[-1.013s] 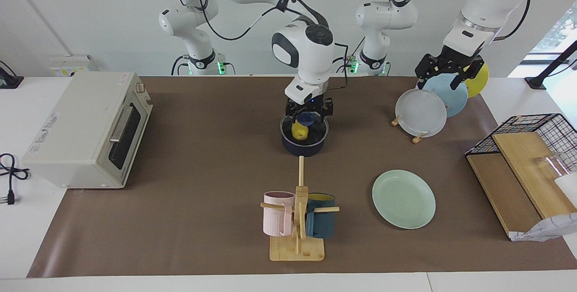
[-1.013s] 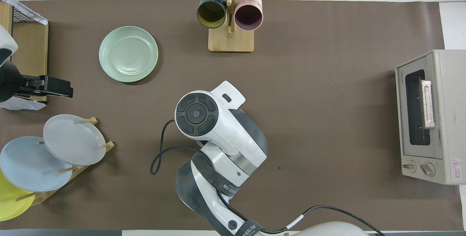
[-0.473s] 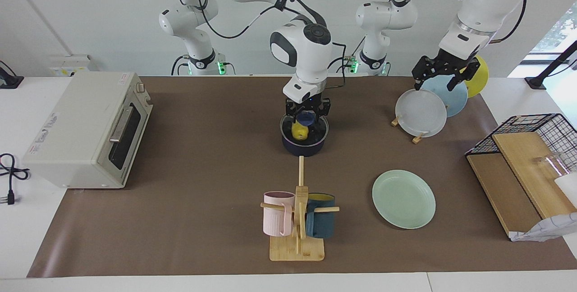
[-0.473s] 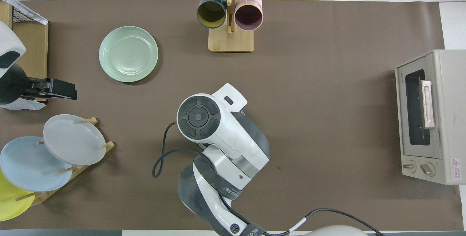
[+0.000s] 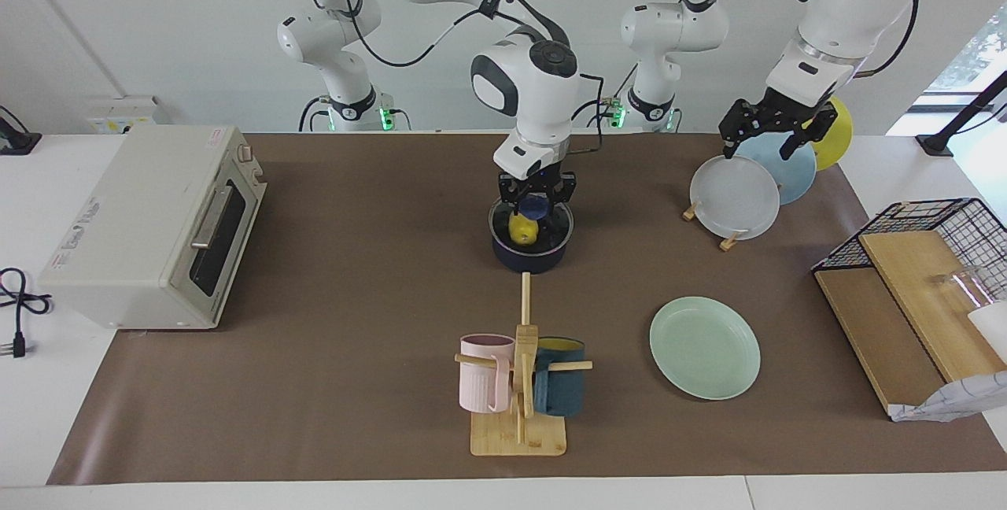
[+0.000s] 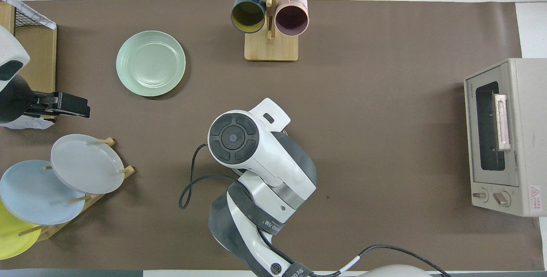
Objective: Transfer potato from pot to plate
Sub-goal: 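Lift the glass lid with the right gripper and set it down beside the toaster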
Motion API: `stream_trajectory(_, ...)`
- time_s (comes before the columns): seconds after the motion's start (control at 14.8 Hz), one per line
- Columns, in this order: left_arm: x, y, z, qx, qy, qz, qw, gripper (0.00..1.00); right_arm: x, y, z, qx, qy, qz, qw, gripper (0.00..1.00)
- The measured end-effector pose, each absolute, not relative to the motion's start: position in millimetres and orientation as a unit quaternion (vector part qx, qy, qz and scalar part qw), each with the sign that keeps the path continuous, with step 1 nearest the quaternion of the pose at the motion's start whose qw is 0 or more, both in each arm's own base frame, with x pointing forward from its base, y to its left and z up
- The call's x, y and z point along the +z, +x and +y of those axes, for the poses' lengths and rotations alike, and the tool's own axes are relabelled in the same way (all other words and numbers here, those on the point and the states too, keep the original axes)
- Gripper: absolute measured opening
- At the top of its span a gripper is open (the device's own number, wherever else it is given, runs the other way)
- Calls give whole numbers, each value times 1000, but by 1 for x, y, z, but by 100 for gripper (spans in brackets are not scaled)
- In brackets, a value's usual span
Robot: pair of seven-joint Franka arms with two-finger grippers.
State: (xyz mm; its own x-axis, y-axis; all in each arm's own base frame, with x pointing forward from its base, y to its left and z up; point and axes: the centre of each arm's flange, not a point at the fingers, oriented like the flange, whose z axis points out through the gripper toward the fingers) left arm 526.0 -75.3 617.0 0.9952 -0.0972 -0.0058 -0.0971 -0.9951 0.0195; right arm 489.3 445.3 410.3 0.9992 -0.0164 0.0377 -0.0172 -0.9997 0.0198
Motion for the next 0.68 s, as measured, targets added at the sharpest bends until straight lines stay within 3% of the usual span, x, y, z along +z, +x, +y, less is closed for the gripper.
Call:
stream_trajectory(0.34, 617, 526, -76, -3, 999, -49, 10, 100, 448, 501, 438, 18, 1000, -4, 15, 67)
stream_trajectory(0.68, 617, 525, -81, -3, 999, -53, 9, 100, 497, 554, 356, 9, 999, 35, 24, 67)
